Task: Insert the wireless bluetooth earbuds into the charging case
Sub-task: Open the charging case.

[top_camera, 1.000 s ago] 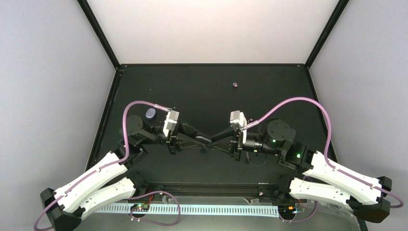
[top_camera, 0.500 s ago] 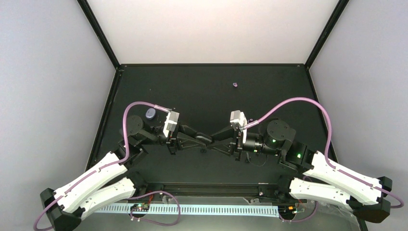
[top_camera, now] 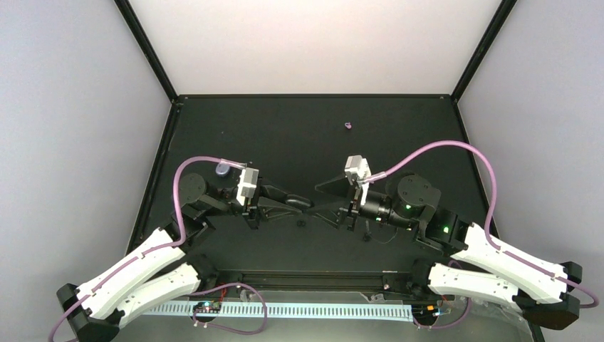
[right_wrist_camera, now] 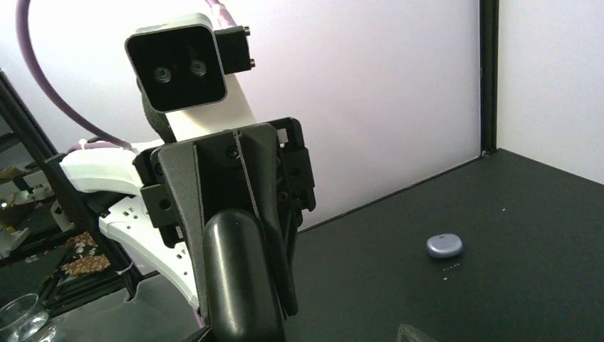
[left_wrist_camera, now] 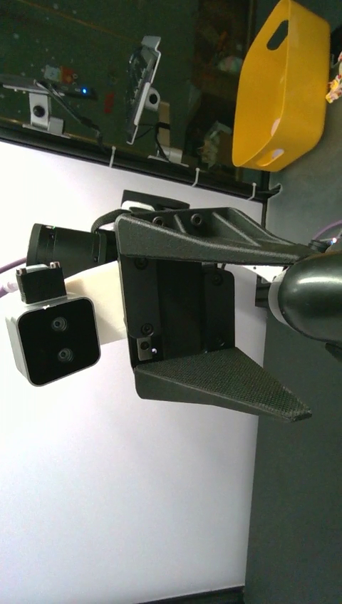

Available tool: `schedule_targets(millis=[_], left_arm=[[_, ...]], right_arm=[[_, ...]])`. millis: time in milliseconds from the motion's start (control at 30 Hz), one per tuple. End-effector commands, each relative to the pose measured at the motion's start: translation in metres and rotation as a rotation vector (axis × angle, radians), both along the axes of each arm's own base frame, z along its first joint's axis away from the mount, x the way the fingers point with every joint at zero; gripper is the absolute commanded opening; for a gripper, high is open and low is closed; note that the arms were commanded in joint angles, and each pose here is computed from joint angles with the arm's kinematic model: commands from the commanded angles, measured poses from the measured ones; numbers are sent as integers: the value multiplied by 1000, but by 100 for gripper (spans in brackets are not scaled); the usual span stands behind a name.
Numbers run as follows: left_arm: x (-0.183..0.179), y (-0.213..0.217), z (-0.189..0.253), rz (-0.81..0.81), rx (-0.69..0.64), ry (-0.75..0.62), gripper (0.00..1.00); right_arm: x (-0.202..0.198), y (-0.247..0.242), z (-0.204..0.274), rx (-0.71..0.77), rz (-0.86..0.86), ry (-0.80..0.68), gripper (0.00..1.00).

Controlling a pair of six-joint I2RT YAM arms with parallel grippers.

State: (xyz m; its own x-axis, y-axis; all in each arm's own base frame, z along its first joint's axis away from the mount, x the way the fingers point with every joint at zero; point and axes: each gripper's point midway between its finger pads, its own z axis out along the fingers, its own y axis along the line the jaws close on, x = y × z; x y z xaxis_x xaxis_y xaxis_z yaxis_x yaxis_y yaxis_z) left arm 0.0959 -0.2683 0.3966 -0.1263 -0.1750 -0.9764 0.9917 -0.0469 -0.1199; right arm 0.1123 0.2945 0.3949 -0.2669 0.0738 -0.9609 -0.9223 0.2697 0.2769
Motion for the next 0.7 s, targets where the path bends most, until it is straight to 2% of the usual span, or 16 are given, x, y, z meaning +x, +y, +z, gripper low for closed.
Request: schedule_targets(millis=[0,667], left_arm=[[-5,2,1,2,-5,-33,1],[-3,4,-14,34,13,-18,1]], right_arm=[[13,-3,9,23,-73,16,65],[30,-10,8,55,-179,61,65]])
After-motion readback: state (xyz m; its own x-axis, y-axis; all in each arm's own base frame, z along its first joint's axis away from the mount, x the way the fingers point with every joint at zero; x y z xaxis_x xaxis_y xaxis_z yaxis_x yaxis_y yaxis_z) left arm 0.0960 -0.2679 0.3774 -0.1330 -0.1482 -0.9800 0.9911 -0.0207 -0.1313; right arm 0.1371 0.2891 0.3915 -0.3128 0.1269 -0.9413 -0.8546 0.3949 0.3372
